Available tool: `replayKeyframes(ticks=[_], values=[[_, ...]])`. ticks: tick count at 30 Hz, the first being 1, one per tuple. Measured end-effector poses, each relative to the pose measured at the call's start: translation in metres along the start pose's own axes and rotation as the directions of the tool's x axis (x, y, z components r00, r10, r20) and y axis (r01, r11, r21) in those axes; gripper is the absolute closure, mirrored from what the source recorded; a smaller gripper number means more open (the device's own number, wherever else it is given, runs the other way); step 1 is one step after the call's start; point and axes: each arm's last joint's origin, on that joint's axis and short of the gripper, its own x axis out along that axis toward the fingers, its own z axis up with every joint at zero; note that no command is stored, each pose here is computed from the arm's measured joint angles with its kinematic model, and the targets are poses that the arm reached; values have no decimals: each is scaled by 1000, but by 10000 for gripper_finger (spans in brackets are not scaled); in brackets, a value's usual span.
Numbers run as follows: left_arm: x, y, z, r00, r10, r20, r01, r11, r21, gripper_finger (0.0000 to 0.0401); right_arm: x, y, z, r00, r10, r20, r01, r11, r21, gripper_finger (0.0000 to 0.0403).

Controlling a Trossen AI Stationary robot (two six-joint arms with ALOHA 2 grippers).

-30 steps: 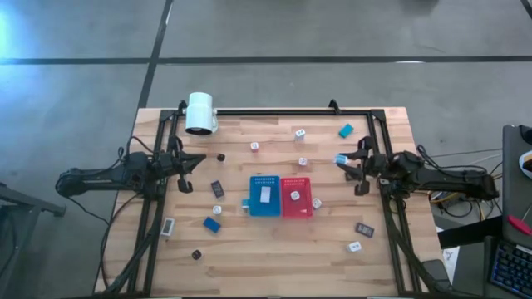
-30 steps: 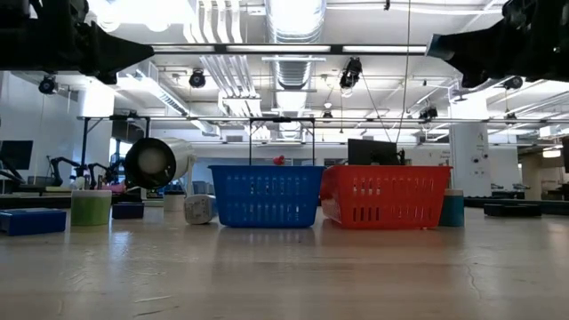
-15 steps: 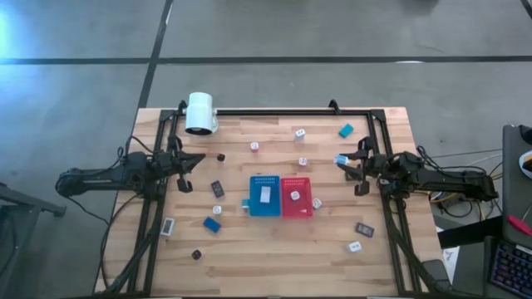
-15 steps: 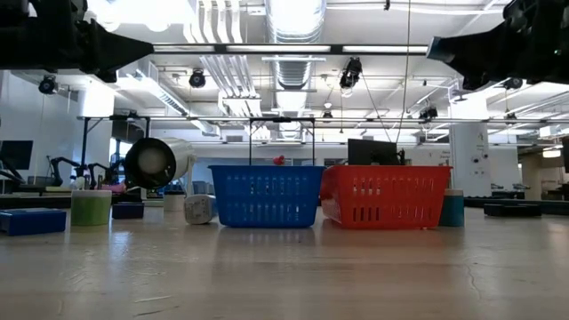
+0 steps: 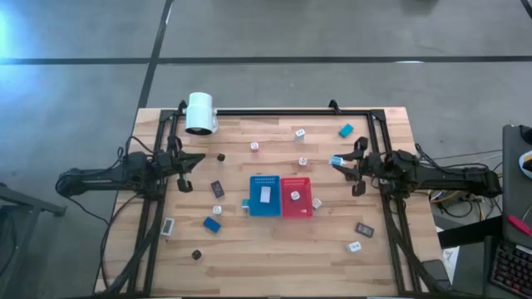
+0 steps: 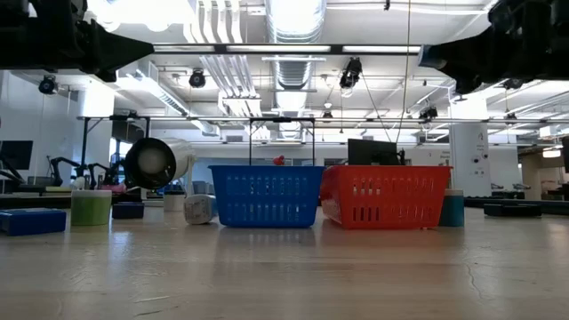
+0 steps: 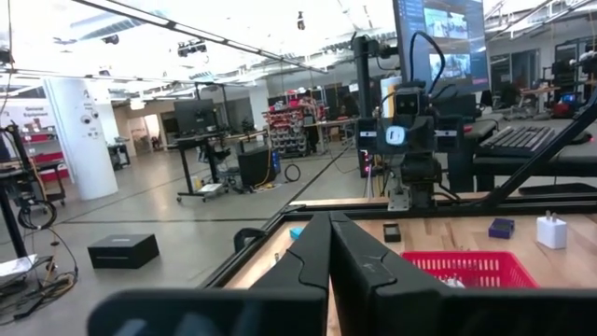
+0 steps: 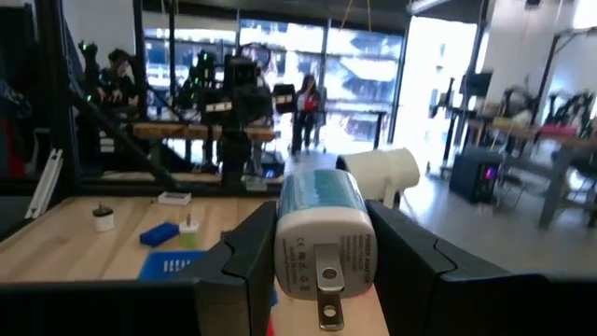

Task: Sort adapters and digital timers
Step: Put the right light blue charger adaptor into the red bin

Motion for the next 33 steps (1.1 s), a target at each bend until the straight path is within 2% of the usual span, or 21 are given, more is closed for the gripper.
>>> replayKeyframes(ticks=[5, 11, 15, 20, 27, 33], values=[[0, 0, 1, 1000, 2, 6, -1, 1000, -2, 391, 24, 2, 9, 987, 13, -159, -3, 998, 61, 273], [0, 0, 1, 1000, 1, 6, -1, 1000, -2, 395, 68, 9, 9, 941, 44, -337, -20, 997, 74, 273], [0, 0, 1, 1000, 2, 6, -2, 1000, -2, 391, 98, 17, 2, 883, 62, -465, -46, 998, 46, 273], [0, 0, 0, 1000, 3, 3, -3, 1000, -1, 392, 131, 24, -10, 783, 60, -619, -56, 998, 25, 273], [0, 0, 0, 1000, 3, 3, -3, 1000, -1, 393, 160, 31, -23, 674, 66, -736, -74, 997, 22, 273], [0, 0, 0, 1000, 2, -4, -2, 1000, 1, 392, 167, 42, -25, 624, 87, -777, -105, 994, 26, 273]])
